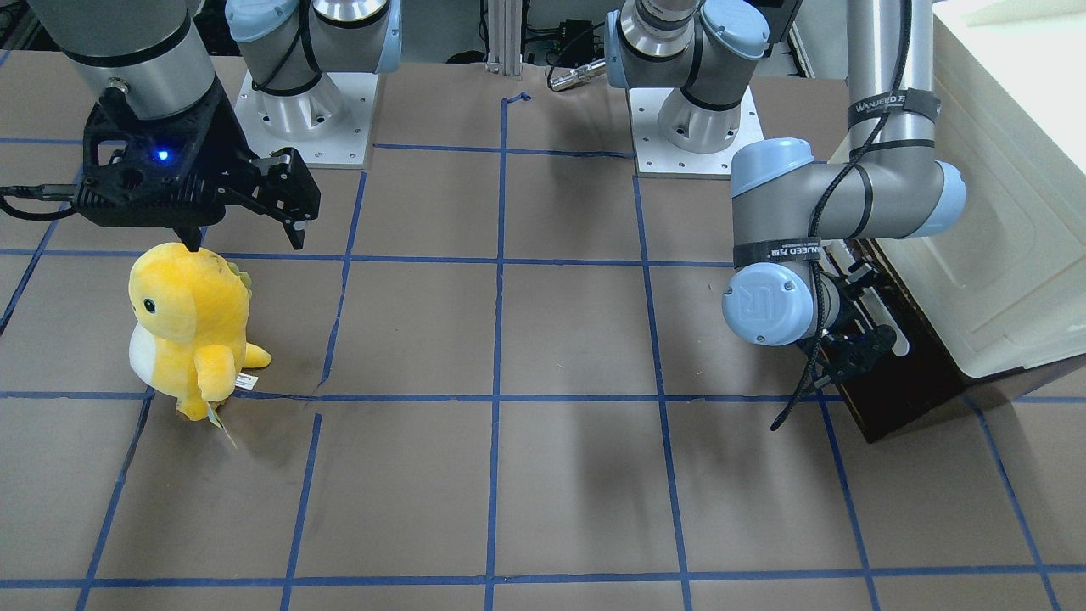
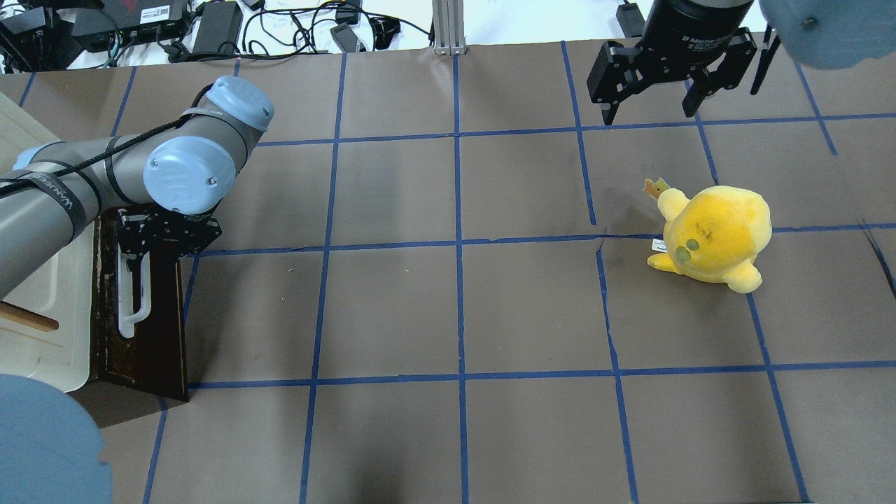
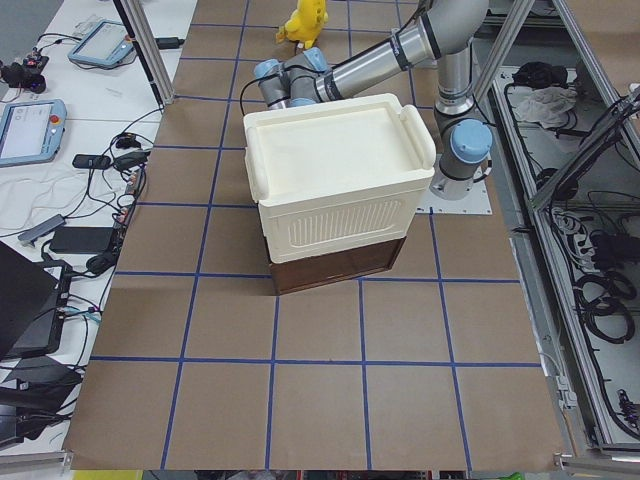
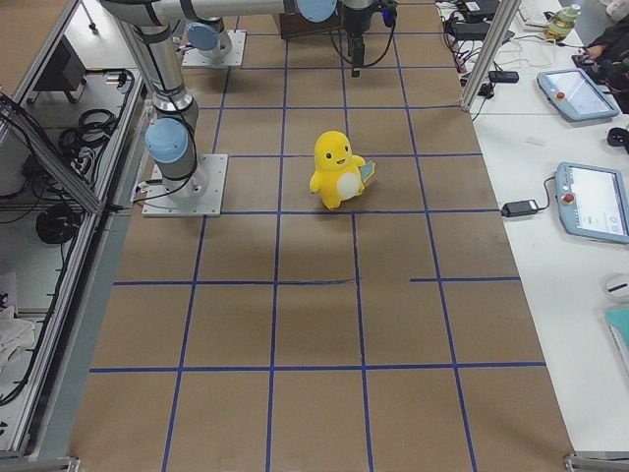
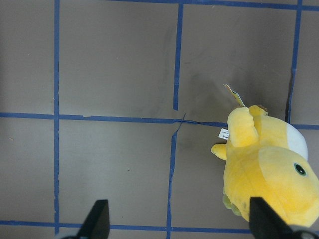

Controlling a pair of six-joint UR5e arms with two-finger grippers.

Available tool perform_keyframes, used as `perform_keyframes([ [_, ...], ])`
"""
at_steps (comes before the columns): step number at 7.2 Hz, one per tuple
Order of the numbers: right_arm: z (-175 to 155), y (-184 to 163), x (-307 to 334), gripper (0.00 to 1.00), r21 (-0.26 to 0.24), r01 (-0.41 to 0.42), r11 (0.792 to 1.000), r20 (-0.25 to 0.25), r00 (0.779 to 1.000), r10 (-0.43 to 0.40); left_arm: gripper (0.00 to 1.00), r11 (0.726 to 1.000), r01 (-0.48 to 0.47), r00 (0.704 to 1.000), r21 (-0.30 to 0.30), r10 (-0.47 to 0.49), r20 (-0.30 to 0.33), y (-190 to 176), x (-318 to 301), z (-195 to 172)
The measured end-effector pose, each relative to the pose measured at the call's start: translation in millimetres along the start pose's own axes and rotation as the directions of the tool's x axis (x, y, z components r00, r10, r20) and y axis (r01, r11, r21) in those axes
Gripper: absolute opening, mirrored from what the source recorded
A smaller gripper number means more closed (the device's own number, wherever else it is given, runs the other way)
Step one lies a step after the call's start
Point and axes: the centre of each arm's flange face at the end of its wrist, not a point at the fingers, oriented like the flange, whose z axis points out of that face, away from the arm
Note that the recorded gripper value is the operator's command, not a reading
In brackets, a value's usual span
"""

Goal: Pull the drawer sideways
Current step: 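Close the left gripper on the white handle bar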

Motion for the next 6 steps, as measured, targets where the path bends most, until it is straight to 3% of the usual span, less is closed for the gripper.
perform_keyframes([
  [3,0.0,0.0,0.0,1.0,0.0,0.0,1.0,0.0,1.0,0.0,0.38,1.0,-0.006,1.0,0.008,0.006,0.004,2.2,-2.5,-3.1],
  [6,0.0,0.0,0.0,1.0,0.0,0.0,1.0,0.0,1.0,0.0,0.09,1.0,-0.009,1.0,0.013,0.008,0.004,2.7,-6.0,-5.4],
])
